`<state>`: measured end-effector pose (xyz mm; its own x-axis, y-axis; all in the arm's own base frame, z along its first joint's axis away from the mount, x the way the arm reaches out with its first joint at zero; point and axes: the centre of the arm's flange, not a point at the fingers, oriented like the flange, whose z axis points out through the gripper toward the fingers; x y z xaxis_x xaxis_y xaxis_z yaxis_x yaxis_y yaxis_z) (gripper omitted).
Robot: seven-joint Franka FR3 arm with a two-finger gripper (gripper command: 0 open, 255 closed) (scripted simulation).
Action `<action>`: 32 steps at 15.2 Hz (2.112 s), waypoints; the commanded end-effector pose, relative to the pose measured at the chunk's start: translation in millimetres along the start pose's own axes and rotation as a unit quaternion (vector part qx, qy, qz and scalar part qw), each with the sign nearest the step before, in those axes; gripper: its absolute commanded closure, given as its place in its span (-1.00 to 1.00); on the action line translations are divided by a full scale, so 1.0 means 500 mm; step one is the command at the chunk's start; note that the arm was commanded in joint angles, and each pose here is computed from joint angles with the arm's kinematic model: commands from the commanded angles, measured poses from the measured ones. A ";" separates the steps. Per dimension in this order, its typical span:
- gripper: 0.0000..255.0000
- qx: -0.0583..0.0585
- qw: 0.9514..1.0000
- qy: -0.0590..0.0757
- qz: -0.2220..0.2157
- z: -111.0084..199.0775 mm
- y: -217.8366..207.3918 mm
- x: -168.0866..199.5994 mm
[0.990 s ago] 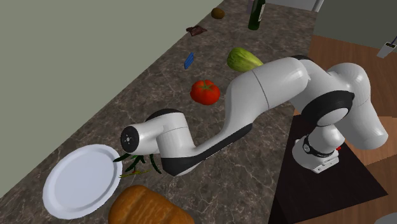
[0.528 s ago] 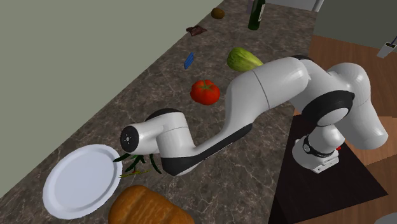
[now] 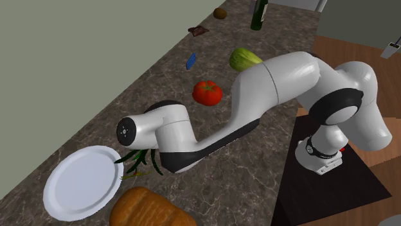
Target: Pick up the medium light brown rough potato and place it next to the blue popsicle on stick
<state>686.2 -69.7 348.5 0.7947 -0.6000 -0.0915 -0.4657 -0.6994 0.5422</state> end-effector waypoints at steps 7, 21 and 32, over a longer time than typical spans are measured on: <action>1.00 0.000 1.000 0.000 0.000 -0.073 0.045 -0.008; 1.00 0.000 1.000 0.000 0.000 -0.122 0.170 -0.009; 1.00 0.000 1.000 0.000 0.000 0.033 0.414 0.021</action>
<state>597.8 -216.2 445.8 0.7940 -0.6009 -0.0916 -0.4663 -0.6988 0.5424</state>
